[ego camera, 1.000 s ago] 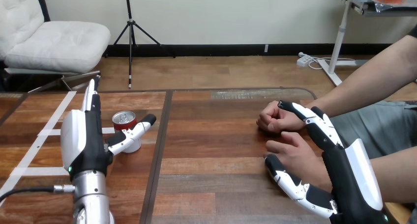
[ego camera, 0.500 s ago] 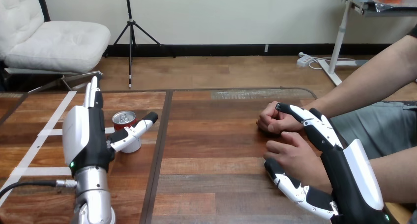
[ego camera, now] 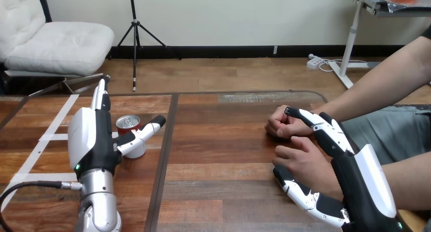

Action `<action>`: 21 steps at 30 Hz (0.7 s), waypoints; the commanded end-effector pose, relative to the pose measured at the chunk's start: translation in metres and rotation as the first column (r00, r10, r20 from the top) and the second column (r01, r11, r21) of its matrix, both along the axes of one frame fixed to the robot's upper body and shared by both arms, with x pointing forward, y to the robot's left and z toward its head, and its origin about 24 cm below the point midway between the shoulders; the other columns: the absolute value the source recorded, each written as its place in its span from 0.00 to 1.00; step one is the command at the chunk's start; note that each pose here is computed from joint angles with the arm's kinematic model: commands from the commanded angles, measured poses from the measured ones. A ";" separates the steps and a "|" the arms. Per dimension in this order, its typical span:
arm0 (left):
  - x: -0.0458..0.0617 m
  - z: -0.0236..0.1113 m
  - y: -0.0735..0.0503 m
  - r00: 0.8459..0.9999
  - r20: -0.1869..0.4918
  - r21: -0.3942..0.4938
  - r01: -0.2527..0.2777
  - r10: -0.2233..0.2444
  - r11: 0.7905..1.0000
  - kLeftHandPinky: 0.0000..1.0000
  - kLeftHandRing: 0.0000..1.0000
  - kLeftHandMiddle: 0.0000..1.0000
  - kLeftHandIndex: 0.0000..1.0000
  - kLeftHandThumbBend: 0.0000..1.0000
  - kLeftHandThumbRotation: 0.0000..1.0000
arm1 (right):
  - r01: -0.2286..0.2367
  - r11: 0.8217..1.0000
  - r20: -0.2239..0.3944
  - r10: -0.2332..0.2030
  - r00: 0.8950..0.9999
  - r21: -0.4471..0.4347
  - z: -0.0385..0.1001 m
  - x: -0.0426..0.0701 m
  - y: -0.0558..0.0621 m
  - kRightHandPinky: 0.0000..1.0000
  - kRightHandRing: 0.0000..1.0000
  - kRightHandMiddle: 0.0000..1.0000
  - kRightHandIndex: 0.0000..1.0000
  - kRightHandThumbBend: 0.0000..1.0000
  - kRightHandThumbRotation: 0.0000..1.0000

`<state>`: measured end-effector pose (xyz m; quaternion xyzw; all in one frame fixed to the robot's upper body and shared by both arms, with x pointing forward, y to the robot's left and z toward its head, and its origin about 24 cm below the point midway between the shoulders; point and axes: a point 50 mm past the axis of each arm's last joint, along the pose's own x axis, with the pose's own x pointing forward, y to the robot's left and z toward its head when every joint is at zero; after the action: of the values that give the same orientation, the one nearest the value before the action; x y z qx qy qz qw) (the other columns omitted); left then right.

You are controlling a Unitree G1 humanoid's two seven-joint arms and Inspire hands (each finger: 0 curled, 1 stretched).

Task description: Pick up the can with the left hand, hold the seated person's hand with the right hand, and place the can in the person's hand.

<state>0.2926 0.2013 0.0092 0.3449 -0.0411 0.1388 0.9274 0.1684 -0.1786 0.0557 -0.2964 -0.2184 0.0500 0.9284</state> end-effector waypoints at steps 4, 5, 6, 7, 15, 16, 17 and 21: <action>0.022 0.023 -0.002 0.998 0.055 0.067 0.030 -0.033 0.997 0.79 0.89 0.95 0.96 0.91 0.50 | -0.025 1.000 0.079 0.025 0.997 0.002 0.014 0.010 0.002 1.00 0.92 0.88 0.86 0.43 0.34; 0.022 0.023 -0.002 0.998 0.053 0.070 0.030 -0.034 0.997 0.79 0.89 0.95 0.96 0.91 0.50 | -0.025 1.000 0.079 0.025 0.997 0.003 0.014 0.010 0.002 1.00 0.92 0.88 0.86 0.43 0.34; 0.023 0.023 -0.002 0.998 0.052 0.070 0.031 -0.034 0.997 0.79 0.89 0.95 0.96 0.91 0.50 | -0.024 1.000 0.079 0.024 0.997 0.003 0.014 0.010 0.002 1.00 0.92 0.88 0.86 0.43 0.34; 0.023 0.023 -0.002 0.998 0.051 0.071 0.031 -0.034 0.997 0.79 0.89 0.95 0.96 0.91 0.50 | -0.024 1.000 0.079 0.023 0.997 0.004 0.014 0.010 0.002 1.00 0.92 0.88 0.86 0.43 0.34; 0.026 0.021 -0.002 0.999 0.034 0.087 0.031 -0.034 0.996 0.79 0.89 0.95 0.96 0.92 0.51 | -0.019 1.000 0.083 0.020 0.996 -0.008 0.014 0.009 0.001 1.00 0.92 0.88 0.86 0.43 0.34; 0.027 0.021 -0.001 0.999 0.033 0.088 0.031 -0.034 0.996 0.79 0.89 0.95 0.96 0.92 0.51 | -0.020 1.000 0.083 0.020 0.996 -0.010 0.014 0.009 0.001 1.00 0.92 0.88 0.86 0.43 0.34; 0.027 0.021 -0.001 0.999 0.032 0.094 0.031 -0.034 0.995 0.79 0.89 0.95 0.96 0.92 0.51 | -0.019 1.000 0.082 0.020 0.996 -0.012 0.014 0.009 0.001 1.00 0.92 0.88 0.86 0.43 0.34; 0.028 0.020 -0.001 0.999 0.029 0.106 0.030 -0.033 0.994 0.79 0.88 0.95 0.95 0.91 0.52 | -0.019 1.000 0.077 0.020 0.997 -0.015 0.014 0.009 0.001 1.00 0.93 0.89 0.86 0.42 0.35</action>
<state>0.2990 0.2005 0.0021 0.3722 -0.0191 0.1206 0.9201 0.1684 -0.1785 0.0556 -0.2974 -0.2183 0.0506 0.9281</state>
